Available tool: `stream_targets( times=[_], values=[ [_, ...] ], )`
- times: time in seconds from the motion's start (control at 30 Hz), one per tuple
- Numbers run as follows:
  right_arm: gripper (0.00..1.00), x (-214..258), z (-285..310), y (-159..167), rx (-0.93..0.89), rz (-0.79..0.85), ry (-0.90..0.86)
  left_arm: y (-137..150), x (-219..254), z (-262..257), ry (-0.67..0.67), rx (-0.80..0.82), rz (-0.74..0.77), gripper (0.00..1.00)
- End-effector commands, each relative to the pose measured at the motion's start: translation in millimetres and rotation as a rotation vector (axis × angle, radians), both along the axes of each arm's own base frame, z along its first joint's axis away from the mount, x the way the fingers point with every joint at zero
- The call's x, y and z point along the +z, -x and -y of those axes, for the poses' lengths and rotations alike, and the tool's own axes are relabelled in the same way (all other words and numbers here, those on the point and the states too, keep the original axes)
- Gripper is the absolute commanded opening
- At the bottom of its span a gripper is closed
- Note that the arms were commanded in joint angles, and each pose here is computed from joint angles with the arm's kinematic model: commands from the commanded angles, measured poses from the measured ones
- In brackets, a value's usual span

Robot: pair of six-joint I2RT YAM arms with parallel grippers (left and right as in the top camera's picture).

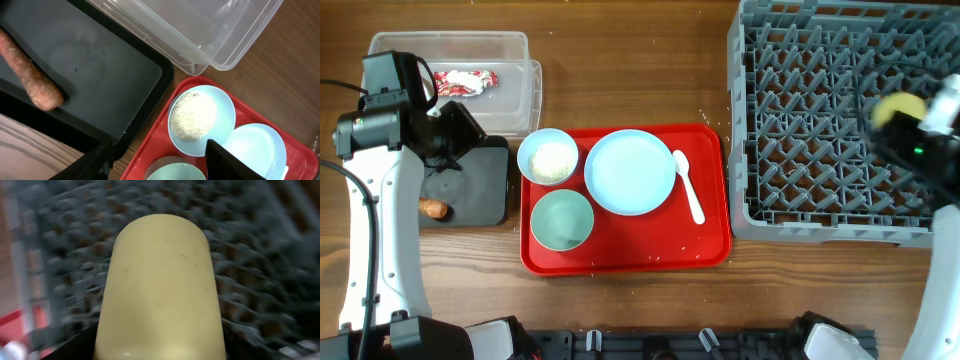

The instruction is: Sort waste into correct bins and load items into the dishwasher rack

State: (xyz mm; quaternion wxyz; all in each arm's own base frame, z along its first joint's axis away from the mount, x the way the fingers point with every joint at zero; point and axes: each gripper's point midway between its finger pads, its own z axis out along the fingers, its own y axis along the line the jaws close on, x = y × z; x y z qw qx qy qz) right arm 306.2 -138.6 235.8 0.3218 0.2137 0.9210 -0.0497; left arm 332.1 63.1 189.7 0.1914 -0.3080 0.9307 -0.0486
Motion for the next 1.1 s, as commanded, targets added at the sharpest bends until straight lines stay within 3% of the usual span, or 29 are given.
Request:
stream_targets(
  times=[0.0,0.1,0.23,0.3,0.37,0.4,0.5,0.57,0.67,0.8,0.93,1.07],
  values=[
    [0.07,-19.7,51.4,14.2,-0.201,-0.065,-0.021,0.1,7.3,-4.5,-0.028,-0.006,0.017,0.59],
    [0.06,-50.4,78.0,23.4,-0.308,-0.137,-0.085,0.0,7.3,-4.4,-0.027,-0.006,0.018,0.59],
    [0.06,-90.6,84.7,22.2,-0.319,-0.246,-0.140,0.0,7.3,-4.4,-0.027,-0.006,0.018,0.59],
    [0.11,-103.3,86.9,18.9,-0.319,-0.270,-0.154,0.0,7.3,-4.4,-0.027,-0.006,0.018,0.59],
    [0.24,-113.4,88.3,17.0,-0.318,-0.290,-0.165,0.0,7.3,-4.4,-0.027,-0.006,0.018,0.59],
    [0.45,-116.4,88.4,16.9,-0.318,-0.297,-0.169,0.0,7.3,-4.4,-0.027,-0.006,0.018,0.59],
    [0.84,-115.6,84.1,6.9,-0.291,-0.256,-0.202,0.0,7.3,-4.4,-0.027,-0.006,0.018,0.60],
    [0.91,-111.8,77.1,-2.4,-0.259,-0.212,-0.243,0.0,7.3,-4.4,-0.027,-0.006,0.018,0.61],
    [0.92,-89.0,71.3,-15.2,-0.218,-0.131,-0.266,0.1,7.2,-4.4,-0.027,-0.006,0.017,0.62],
    [0.92,-16.5,34.5,-40.3,-0.021,0.087,-0.304,0.2,7.2,-4.4,-0.027,-0.006,0.017,0.63],
    [0.91,40.3,-54.5,-52.6,0.301,0.204,-0.246,2.1,6.4,-3.9,-0.025,-0.007,0.009,0.63],
    [0.91,35.1,-175.6,-47.1,0.648,0.120,-0.258,3.2,5.9,-3.7,-0.024,-0.006,0.003,0.68]
  ],
)
